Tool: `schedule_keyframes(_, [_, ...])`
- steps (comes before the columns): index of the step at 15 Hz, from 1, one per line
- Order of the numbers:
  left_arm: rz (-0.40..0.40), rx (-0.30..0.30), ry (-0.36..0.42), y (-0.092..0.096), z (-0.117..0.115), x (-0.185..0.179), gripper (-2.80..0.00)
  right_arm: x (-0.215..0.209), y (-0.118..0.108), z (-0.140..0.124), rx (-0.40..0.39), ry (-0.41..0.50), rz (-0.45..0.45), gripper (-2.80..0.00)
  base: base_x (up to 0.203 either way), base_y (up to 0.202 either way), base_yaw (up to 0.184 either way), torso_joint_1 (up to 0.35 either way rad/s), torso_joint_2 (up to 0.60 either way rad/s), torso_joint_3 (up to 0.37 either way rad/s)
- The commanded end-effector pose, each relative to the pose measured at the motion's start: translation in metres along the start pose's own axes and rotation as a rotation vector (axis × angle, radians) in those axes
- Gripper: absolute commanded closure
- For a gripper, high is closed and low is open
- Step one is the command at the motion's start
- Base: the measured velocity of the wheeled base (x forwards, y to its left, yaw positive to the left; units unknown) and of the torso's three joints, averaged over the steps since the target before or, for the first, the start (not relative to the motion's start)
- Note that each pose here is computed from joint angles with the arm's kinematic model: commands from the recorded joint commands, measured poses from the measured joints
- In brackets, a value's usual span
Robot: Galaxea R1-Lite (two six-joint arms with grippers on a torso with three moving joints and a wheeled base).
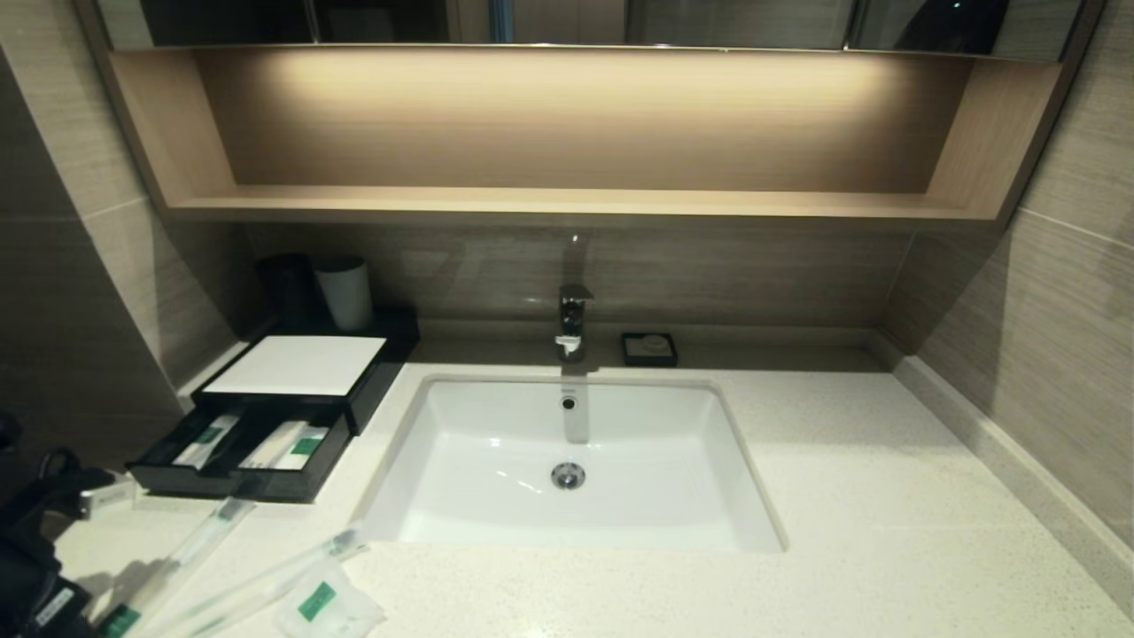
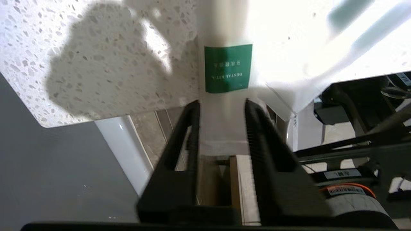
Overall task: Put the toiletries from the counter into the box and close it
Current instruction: Pick up the bathroom toiletry
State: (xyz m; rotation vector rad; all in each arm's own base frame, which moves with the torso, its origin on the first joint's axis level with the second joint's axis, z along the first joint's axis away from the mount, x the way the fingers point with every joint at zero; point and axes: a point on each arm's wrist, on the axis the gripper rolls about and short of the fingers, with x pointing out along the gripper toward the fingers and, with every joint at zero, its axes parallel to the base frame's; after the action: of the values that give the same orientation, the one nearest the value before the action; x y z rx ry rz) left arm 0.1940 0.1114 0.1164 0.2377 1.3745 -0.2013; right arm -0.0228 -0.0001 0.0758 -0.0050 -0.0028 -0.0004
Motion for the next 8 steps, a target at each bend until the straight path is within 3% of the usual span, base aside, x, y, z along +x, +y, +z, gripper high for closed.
schedule_keyframes(1, [0.011, 0.010, -0.009, -0.0019, -0.0023, 0.0044, -2.80, 0.0000, 0.0000, -0.0003, -0.001, -0.001, 0.000, 0.00, 0.000, 0.000, 0.000, 0.000, 0.00, 0.000])
schedule_keyframes(8, [0.017, 0.012, -0.016, -0.0027, -0.0027, 0.0019, -2.80, 0.0000, 0.0000, -0.0004, -0.001, 0.000, 0.000, 0.00, 0.000, 0.000, 0.000, 0.000, 0.00, 0.000])
